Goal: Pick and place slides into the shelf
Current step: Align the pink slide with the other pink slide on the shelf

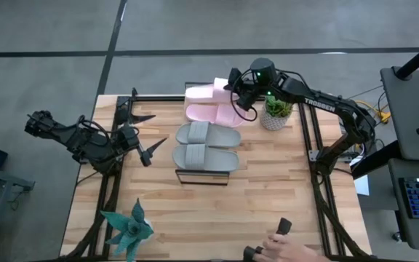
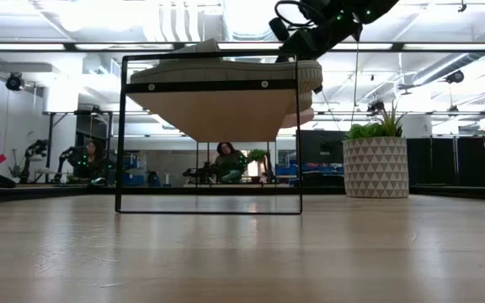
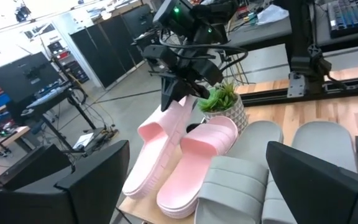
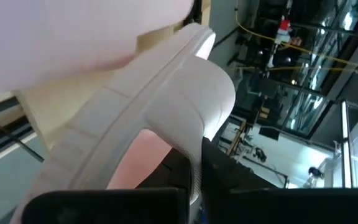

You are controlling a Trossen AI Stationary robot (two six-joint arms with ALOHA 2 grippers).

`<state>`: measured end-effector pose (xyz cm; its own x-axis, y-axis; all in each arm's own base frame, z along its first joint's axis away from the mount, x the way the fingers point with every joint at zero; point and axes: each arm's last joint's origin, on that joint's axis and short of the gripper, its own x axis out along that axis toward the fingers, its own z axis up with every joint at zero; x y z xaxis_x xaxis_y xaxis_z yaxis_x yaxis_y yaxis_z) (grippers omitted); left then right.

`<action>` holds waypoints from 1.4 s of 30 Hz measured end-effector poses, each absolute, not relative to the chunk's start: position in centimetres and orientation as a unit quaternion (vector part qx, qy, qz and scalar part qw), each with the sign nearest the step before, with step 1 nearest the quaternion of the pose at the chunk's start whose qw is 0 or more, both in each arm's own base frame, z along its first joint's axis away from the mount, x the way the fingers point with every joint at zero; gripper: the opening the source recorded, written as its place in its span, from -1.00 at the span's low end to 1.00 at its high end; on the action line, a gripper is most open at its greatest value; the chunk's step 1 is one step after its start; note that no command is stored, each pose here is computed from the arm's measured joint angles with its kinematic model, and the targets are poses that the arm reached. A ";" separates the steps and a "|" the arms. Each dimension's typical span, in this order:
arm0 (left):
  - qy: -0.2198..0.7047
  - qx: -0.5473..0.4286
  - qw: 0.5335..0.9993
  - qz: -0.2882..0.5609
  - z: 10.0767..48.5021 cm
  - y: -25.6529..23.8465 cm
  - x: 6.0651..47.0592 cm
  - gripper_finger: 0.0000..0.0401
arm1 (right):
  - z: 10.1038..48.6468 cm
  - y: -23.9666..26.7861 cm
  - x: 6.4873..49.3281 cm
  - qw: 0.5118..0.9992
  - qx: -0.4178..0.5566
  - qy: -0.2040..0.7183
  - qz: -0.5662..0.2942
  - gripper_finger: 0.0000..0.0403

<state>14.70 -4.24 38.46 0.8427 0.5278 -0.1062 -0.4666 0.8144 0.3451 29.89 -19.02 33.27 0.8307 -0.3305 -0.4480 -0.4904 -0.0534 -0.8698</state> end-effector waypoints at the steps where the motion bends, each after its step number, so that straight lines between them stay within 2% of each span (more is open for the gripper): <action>1: 0.099 0.155 0.946 0.266 38.5 -4.2 14.7 0.80 | 33.2 -19.1 29.9 0.624 -0.725 0.284 0.069 -0.96; 12: 0.106 0.161 0.943 0.271 38.2 -4.4 15.2 0.80 | 31.7 -20.7 29.9 0.621 -0.717 0.305 0.085 -0.96; 16: 0.109 0.164 0.942 0.272 38.1 -4.5 15.4 0.80 | 30.9 -21.2 30.1 0.605 -0.722 0.325 0.090 -0.96; 23: 0.111 0.167 0.939 0.279 38.0 -4.6 15.6 0.80 | 31.6 -21.8 30.2 0.598 -0.730 0.324 0.069 -0.96; 37: 0.115 0.171 0.938 0.279 37.9 -4.7 15.8 0.80 | 30.0 -22.2 30.7 0.627 -0.691 0.350 0.080 -0.95; 42: 0.114 0.171 0.938 0.279 37.9 -4.7 15.8 0.80 | 29.8 -22.3 30.7 0.653 -0.663 0.360 0.064 -0.83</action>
<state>15.82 -4.71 37.95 0.8185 0.5621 -0.1190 -0.4840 0.7861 0.3844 30.72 -22.31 29.85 0.7328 -0.3933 -0.5552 -0.5613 0.1119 -0.8200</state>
